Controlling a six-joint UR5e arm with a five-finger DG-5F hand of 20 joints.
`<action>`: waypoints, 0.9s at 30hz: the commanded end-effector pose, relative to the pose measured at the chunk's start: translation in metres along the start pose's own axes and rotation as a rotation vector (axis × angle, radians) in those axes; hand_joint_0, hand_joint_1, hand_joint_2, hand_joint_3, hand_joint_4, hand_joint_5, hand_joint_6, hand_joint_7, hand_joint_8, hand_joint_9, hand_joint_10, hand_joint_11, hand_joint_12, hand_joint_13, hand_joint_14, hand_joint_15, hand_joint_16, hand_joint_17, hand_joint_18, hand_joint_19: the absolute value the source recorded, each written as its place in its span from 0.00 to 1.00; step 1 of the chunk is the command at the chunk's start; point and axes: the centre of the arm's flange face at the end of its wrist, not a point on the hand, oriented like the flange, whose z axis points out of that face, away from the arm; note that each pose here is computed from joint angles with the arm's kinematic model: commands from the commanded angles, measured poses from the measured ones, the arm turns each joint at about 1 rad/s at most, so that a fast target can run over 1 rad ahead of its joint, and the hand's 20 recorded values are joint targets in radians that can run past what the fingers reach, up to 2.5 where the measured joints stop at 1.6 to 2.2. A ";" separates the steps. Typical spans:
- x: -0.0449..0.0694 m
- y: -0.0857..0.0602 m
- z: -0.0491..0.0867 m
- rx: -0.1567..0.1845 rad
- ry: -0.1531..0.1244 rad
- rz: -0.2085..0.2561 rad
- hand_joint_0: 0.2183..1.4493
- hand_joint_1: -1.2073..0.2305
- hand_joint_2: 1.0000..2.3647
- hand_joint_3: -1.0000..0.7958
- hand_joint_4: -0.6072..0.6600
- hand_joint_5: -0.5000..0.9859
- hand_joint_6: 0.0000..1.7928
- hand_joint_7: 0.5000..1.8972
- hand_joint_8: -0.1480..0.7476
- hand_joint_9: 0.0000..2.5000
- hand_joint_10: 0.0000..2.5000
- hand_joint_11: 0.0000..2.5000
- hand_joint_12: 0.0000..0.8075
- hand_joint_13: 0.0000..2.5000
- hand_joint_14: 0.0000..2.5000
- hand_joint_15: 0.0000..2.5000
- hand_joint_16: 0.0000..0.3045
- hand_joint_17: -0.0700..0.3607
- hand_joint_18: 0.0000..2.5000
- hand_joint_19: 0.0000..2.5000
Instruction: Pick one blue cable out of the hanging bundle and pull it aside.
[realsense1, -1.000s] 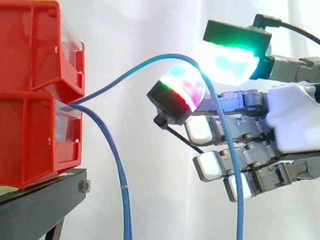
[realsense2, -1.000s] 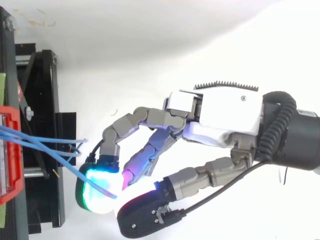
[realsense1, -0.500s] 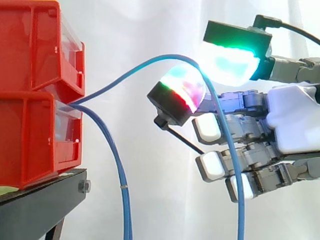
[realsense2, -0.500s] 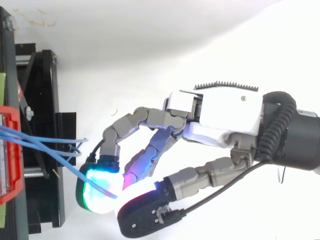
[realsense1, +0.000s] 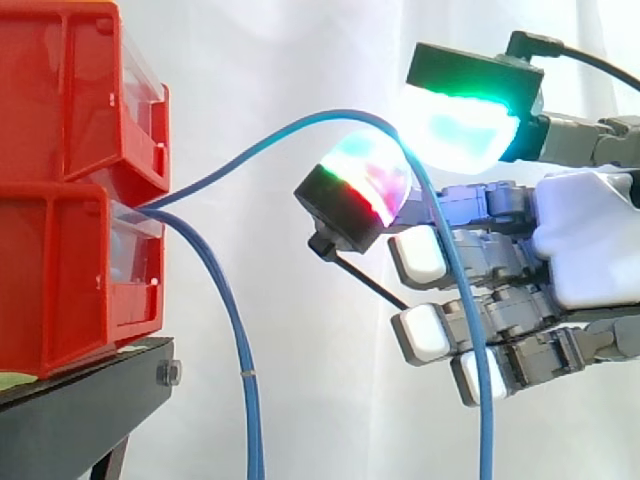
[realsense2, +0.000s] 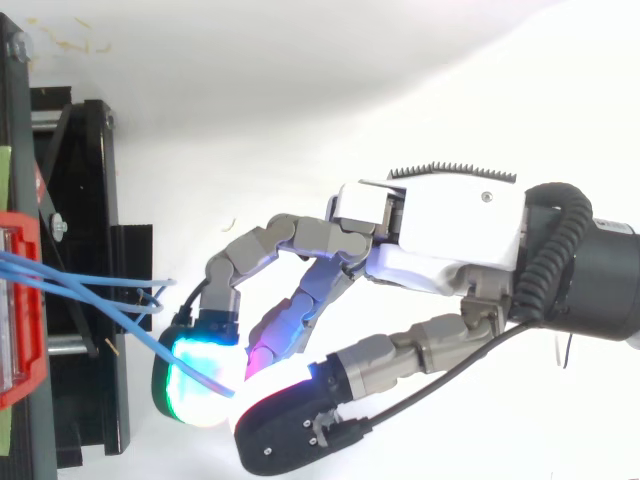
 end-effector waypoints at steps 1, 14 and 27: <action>0.000 0.000 0.000 0.000 0.000 0.000 0.29 0.26 0.01 0.53 0.41 0.33 0.47 0.26 0.46 0.46 0.00 0.10 0.48 0.37 0.01 0.22 0.17 0.43 0.33 0.24; 0.000 0.001 0.000 -0.001 0.000 0.001 0.29 0.26 0.01 0.54 0.42 0.33 0.46 0.27 0.47 0.47 0.00 0.11 0.48 0.39 0.01 0.23 0.17 0.43 0.36 0.24; 0.000 0.001 0.000 -0.001 0.000 0.001 0.29 0.26 0.01 0.54 0.42 0.33 0.46 0.27 0.48 0.47 0.00 0.12 0.49 0.40 0.01 0.23 0.17 0.43 0.37 0.25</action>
